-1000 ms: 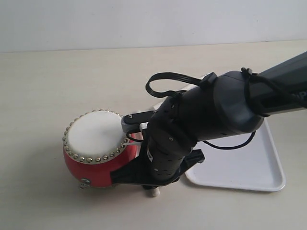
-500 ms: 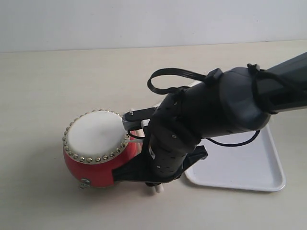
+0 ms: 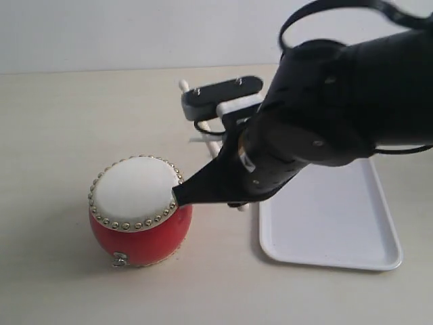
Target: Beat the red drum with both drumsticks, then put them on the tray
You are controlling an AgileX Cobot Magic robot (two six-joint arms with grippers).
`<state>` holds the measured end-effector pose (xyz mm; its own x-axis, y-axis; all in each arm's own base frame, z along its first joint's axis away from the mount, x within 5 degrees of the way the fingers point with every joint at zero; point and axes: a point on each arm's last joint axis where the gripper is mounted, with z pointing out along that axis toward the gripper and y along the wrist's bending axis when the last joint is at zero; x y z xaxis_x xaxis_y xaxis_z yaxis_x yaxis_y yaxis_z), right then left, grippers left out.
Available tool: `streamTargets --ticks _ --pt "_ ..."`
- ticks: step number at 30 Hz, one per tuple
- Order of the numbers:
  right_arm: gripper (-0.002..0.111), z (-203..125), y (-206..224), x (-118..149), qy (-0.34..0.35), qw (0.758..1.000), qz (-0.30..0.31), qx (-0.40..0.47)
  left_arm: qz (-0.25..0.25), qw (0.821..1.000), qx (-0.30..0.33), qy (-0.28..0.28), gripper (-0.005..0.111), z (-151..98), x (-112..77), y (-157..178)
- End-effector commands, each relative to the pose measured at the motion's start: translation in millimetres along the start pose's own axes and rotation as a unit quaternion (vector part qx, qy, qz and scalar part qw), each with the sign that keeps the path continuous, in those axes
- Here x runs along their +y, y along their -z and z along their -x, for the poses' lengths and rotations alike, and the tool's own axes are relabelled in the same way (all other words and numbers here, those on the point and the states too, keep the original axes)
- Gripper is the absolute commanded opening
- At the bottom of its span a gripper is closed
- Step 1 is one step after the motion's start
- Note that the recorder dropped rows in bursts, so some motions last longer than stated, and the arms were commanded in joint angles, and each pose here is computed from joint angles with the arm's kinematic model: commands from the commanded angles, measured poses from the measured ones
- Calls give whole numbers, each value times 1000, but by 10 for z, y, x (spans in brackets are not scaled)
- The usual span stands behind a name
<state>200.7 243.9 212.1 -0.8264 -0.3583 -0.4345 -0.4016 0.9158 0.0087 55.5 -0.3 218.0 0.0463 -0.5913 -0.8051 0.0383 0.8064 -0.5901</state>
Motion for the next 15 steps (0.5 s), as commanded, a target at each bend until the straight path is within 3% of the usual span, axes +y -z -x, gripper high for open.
streamTargets --ticks 1,6,9,10,12,14,15 --pt "0 75 473 -146 7 998 3 -66 -19 999 -28 -9 0 244 -177 2" --pt "0 90 1094 -309 -3 986 37 -160 -1 996 -1 -89 0 579 -425 -178" --pt "0 -36 1469 -460 -19 981 52 -184 14 987 34 -156 0 1081 -797 -668" --pt "0 -71 1508 -484 -18 982 52 -179 21 983 50 -177 0 1134 -836 -828" --pt "0 -155 1644 -569 -19 982 49 -181 30 962 110 -248 0 1328 -1012 -1323" --pt "0 -263 1806 -681 -17 982 41 -184 -2 918 232 -320 0 1367 -1275 -1963" --pt "0 -310 1859 -723 -17 982 38 -183 -47 889 291 -350 0 1312 -1435 -2307"
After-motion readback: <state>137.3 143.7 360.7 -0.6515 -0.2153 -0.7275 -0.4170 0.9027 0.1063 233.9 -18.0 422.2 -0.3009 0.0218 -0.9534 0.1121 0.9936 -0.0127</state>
